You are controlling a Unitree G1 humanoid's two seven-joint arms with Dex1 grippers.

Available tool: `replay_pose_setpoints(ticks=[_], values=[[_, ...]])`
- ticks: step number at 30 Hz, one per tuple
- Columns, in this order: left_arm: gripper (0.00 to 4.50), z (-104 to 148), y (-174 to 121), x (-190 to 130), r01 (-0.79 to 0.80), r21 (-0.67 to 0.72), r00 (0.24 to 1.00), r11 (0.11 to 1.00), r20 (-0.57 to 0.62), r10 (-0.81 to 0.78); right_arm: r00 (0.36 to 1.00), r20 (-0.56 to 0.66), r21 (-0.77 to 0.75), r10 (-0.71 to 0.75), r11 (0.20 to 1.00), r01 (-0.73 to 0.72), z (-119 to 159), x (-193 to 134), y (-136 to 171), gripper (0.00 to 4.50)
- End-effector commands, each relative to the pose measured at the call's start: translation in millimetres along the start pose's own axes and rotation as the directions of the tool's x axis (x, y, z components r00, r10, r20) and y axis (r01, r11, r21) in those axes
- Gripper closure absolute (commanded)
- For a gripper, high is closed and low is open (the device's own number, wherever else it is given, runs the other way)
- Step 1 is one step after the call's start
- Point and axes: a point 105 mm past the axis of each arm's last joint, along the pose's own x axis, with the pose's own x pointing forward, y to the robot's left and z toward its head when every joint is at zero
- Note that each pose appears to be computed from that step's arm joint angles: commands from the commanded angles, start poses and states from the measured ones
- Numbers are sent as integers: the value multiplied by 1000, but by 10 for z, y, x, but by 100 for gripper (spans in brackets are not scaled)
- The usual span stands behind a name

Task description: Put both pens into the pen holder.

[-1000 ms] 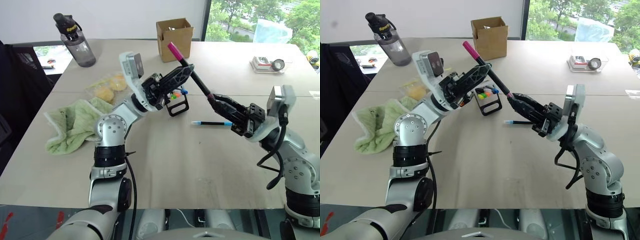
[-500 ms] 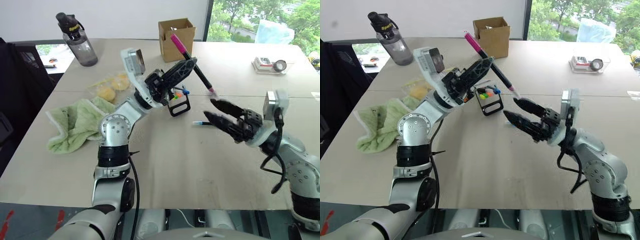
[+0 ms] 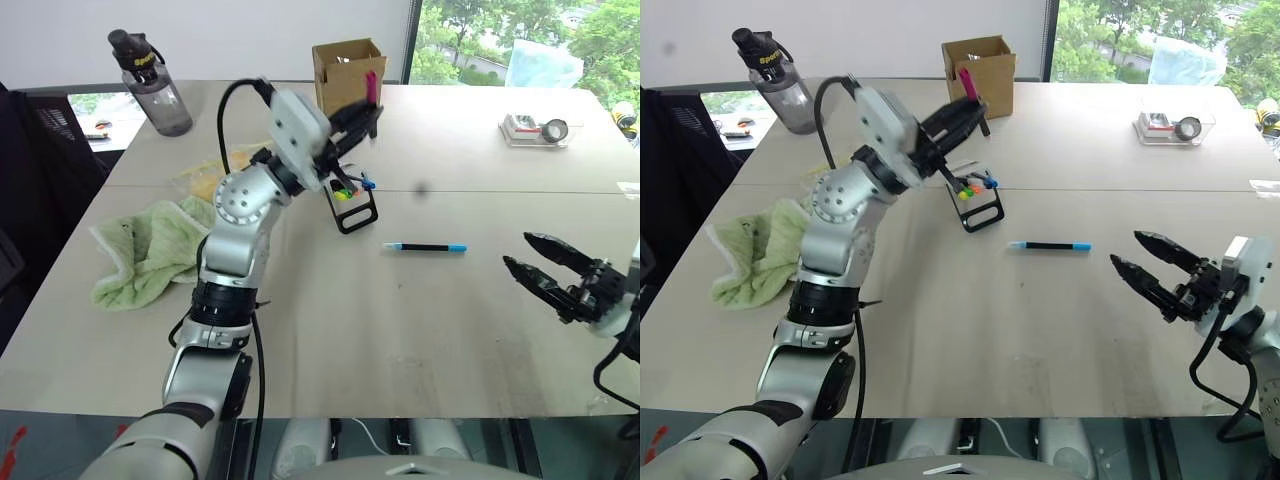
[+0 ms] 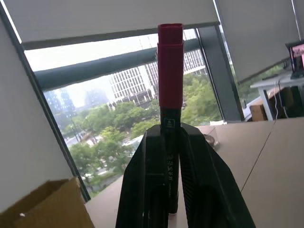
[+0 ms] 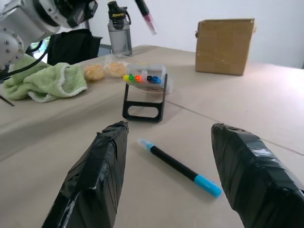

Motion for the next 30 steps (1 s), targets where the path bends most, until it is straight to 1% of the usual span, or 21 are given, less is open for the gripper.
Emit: replay_pose_setpoints(ticks=[1, 4, 7, 9, 14, 20, 25, 27, 29, 30], values=[[450, -104, -252, -34, 68, 226, 997, 972, -53, -58, 1000, -7, -80, -17, 997, 16, 121, -117, 19, 155], [450, -199, -426, -82, 99, 318, 994, 943, -73, -79, 999, -30, -86, -40, 996, 37, 115, -201, 19, 155], [450, -271, -559, -91, 110, 354, 993, 929, -75, -89, 998, -38, -89, -47, 995, 43, 106, -221, 28, 155], [450, -302, -596, -80, 103, 382, 994, 919, -77, -79, 998, -38, -88, -47, 995, 43, 109, -220, 39, 155], [450, -381, -532, -76, 50, 407, 995, 912, -94, -13, 998, -53, -94, -45, 995, 40, 101, -213, 31, 155], [450, -487, -515, -116, 47, 403, 994, 914, -113, -1, 997, -67, -93, -38, 995, 32, 81, -215, 45, 155], [450, -542, -418, -138, 14, 410, 991, 912, -130, 43, 997, -63, -98, -42, 995, 36, 81, -203, 23, 155], [450, -565, -401, -159, 18, 422, 989, 907, -141, 46, 997, -61, -99, -41, 994, 35, 81, -192, 24, 155], [450, -618, -428, -191, 55, 448, 986, 892, -167, 23, 997, -60, -103, -41, 994, 34, 82, -189, 22, 155], [359, -649, -436, -206, 70, 455, 983, 888, -183, 16, 997, -60, -104, -41, 994, 35, 83, -191, 20, 150]])
